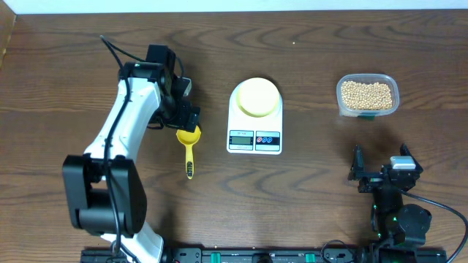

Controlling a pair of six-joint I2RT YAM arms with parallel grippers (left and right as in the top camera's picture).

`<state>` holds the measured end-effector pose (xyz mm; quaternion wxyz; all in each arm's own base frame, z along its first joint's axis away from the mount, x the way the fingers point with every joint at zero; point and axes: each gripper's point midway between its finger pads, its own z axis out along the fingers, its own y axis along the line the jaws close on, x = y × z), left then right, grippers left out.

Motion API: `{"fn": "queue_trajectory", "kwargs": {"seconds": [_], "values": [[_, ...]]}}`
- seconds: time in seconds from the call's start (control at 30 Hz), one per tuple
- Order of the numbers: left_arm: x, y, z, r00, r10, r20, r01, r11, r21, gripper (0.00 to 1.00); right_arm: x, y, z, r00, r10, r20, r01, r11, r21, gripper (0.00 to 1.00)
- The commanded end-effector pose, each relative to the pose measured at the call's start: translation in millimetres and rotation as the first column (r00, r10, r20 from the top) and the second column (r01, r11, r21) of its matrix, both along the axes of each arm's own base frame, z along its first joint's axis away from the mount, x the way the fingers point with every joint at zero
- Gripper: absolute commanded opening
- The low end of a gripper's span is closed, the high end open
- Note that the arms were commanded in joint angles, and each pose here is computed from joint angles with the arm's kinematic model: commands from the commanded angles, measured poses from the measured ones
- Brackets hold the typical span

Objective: Scoop item into bowl and weigh 50g on scale
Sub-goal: 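Lower the left gripper and close it on the yellow scoop's rim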

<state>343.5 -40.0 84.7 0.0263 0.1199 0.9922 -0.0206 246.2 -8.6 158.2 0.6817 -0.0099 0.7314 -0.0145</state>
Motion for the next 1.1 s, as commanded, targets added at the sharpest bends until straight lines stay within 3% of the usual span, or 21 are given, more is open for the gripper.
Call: {"fn": "queue_trajectory", "kwargs": {"seconds": [0.0, 0.4, 1.07], "values": [[-2, 4, -17, 0.999, -0.016, -0.044, 0.017, 1.0, 0.025, 0.98, 0, -3, -1, 1.0, -0.013, 0.0, 0.013, 1.0, -0.013, 0.99], [0, 8, -52, 0.993, -0.014, -0.115, 0.021, 0.998, 0.057, 0.98, 0, -3, -1, 1.0, -0.013, 0.0, 0.013, 1.0, -0.013, 0.99], [18, 10, -71, 0.997, -0.016, -0.075, 0.021, 0.997, 0.072, 0.98, 0, -3, -1, 1.0, -0.013, 0.0, 0.013, 1.0, -0.013, 0.99]]}}
